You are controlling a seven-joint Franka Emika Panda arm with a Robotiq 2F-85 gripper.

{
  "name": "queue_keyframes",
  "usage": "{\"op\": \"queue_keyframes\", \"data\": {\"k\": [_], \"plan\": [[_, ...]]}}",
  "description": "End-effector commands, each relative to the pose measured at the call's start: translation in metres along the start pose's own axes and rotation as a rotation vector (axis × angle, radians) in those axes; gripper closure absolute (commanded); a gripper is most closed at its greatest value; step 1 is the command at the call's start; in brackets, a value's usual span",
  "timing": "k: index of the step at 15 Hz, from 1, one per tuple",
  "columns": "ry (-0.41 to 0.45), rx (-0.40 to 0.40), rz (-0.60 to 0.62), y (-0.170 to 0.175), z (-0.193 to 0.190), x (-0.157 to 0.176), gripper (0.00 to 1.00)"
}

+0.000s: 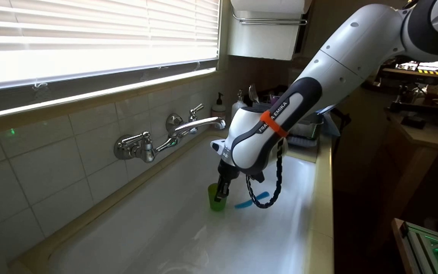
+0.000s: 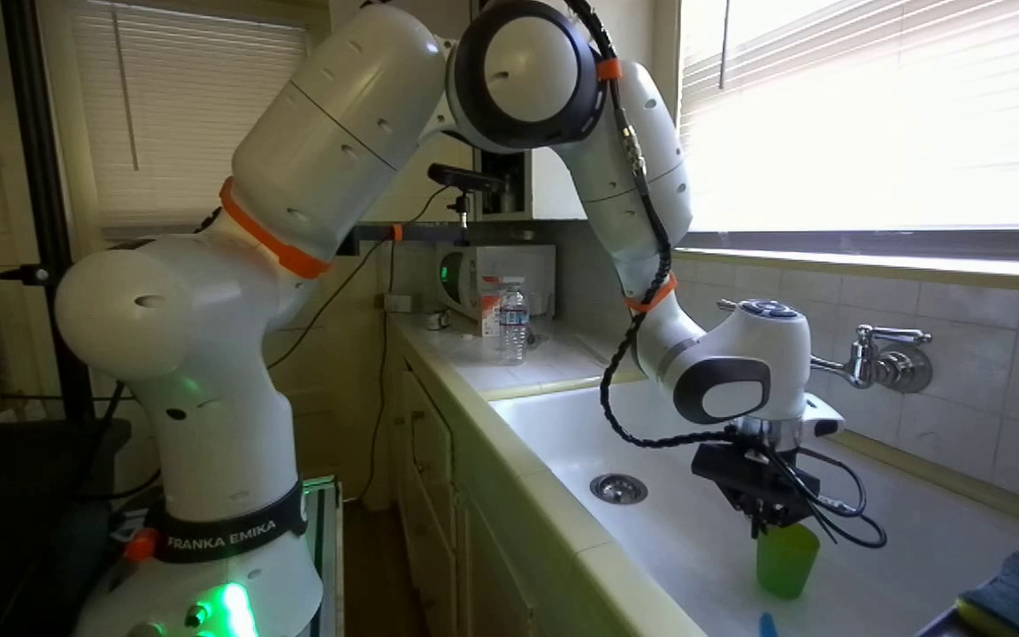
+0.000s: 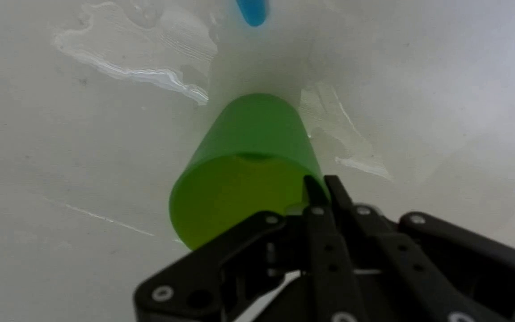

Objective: Move the green cup from the right side of the table to the left side

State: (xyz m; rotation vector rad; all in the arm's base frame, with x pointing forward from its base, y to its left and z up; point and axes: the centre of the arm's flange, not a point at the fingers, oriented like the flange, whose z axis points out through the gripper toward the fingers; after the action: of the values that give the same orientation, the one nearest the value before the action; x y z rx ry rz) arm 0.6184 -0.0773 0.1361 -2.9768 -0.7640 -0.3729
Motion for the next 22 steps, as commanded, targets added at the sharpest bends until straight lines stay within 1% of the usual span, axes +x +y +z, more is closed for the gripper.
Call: {"op": "queue_keyframes", "data": {"k": [1,6,10,15,16,17,19,22], "plan": [[-0.058,0.042,0.016,-0.018,0.011,-0.012,0.99],[-0.065,0.048,0.033,-0.027,0.011,-0.018,0.99],[-0.083,0.049,0.103,-0.033,0.008,-0.030,0.99],[-0.091,0.051,0.149,-0.037,0.009,-0.038,0.99],[-0.086,0.045,0.156,-0.036,0.007,-0.039,0.86],[-0.082,0.045,0.163,-0.036,0.006,-0.039,0.69],[-0.093,0.055,0.180,-0.041,0.010,-0.048,0.56],[-0.101,0.070,0.190,-0.044,0.014,-0.057,0.32]]}}
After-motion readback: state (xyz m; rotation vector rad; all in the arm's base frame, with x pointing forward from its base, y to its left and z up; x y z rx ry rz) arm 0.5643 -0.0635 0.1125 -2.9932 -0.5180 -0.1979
